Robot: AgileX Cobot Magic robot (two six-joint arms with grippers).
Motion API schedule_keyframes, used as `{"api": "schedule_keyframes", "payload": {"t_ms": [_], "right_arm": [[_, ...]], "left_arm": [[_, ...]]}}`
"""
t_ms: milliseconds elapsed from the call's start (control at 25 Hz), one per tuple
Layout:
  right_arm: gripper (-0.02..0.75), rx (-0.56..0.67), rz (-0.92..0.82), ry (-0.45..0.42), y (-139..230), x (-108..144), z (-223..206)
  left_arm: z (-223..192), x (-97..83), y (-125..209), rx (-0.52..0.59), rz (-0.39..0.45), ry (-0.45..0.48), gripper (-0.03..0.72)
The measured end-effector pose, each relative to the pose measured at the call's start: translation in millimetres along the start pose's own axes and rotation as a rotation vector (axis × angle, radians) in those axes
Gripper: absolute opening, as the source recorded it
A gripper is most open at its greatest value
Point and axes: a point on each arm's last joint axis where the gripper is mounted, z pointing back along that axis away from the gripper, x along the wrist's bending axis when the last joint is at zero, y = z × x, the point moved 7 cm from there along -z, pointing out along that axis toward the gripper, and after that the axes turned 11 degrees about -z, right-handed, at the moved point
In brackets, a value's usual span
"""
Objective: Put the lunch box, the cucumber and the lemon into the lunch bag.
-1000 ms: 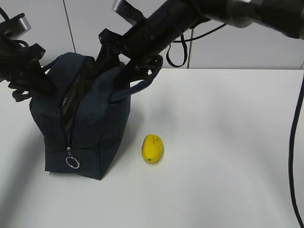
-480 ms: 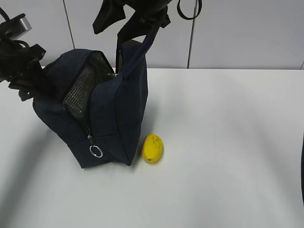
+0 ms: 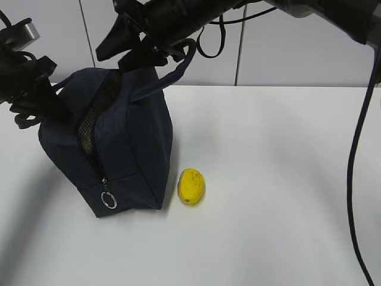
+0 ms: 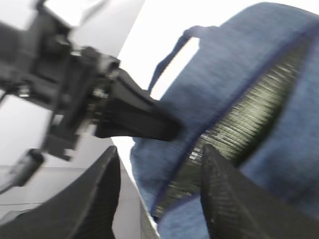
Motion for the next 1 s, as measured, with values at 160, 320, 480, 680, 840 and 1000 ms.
{"api": "schedule_keyframes", "payload": {"t_ms": [160,320,480,680,840,1000], "right_arm": [[0.389,-0.011,0.040,-0.098,-1,16,1],[0.389,-0.022,0.068,-0.148,-3,24,2],[0.389,-0.044,0.115,-0.196,-6,32,6],[0.389,-0.114,0.180,-0.210,-21,45,30],[0.389,-0.181,0.200,-0.198,-34,49,56],[0.389,-0.204,0.189,-0.013,-37,35,73]], "left_arm": [[0,-0.9,0,-0.001,0.003,0.006,-0.004],[0,-0.9,0,-0.001,0.005,0.006,-0.004],[0,-0.9,0,-0.001,0.005,0.006,-0.004],[0,1.6,1,0.004,-0.002,-0.010,-0.004],[0,5.6,1,0.008,-0.009,-0.035,-0.005],[0,6.3,1,0.008,-0.005,-0.039,-0.006]]}}
